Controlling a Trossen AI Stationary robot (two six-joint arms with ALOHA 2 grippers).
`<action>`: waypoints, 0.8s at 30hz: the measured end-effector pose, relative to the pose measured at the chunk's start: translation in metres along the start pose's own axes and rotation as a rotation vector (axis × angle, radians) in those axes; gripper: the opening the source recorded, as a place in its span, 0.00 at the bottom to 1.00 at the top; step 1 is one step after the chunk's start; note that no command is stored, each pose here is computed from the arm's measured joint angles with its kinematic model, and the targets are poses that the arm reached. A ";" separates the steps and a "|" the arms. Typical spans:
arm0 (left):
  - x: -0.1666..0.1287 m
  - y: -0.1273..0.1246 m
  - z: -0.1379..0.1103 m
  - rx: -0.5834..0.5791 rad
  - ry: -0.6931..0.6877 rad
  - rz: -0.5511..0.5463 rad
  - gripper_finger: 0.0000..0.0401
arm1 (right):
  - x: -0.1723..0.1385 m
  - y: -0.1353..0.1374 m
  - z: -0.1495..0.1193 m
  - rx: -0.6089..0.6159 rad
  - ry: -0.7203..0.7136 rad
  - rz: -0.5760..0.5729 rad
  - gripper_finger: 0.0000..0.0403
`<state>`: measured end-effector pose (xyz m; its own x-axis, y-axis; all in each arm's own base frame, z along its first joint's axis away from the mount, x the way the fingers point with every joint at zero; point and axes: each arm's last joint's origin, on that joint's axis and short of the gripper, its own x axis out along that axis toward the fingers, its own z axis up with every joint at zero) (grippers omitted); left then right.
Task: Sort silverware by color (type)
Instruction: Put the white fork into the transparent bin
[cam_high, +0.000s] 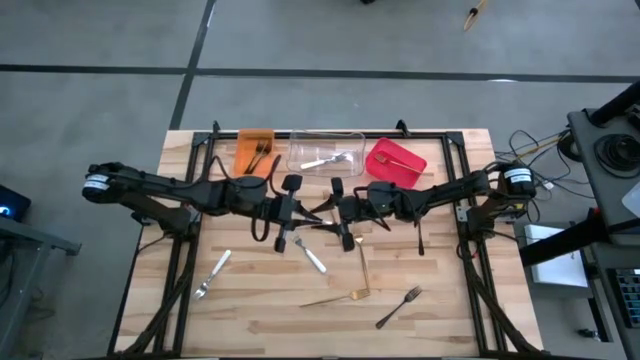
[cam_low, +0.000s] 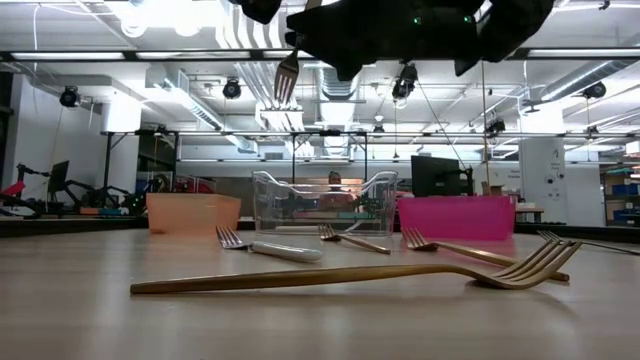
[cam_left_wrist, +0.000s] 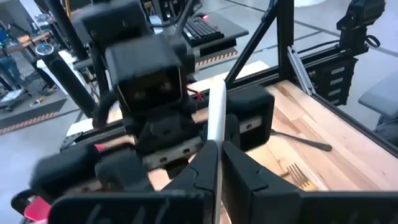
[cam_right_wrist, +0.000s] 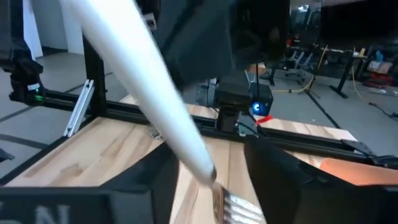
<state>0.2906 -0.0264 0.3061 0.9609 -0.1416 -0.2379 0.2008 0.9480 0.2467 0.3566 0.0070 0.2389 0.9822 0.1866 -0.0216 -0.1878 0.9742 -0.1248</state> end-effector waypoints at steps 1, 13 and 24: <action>0.000 0.000 -0.001 -0.001 0.004 -0.001 0.00 | 0.000 0.000 0.000 0.000 0.000 0.000 0.39; 0.000 0.001 -0.002 -0.021 0.021 0.038 0.00 | 0.000 0.002 -0.001 0.019 0.025 0.014 0.06; -0.023 0.005 0.010 0.069 0.067 0.087 0.18 | -0.013 -0.004 0.004 0.013 0.186 -0.194 0.06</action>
<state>0.2717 -0.0216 0.3225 0.9607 -0.0383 -0.2748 0.1323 0.9337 0.3326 0.3441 0.0010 0.2437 0.9832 -0.0287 -0.1803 0.0048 0.9913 -0.1318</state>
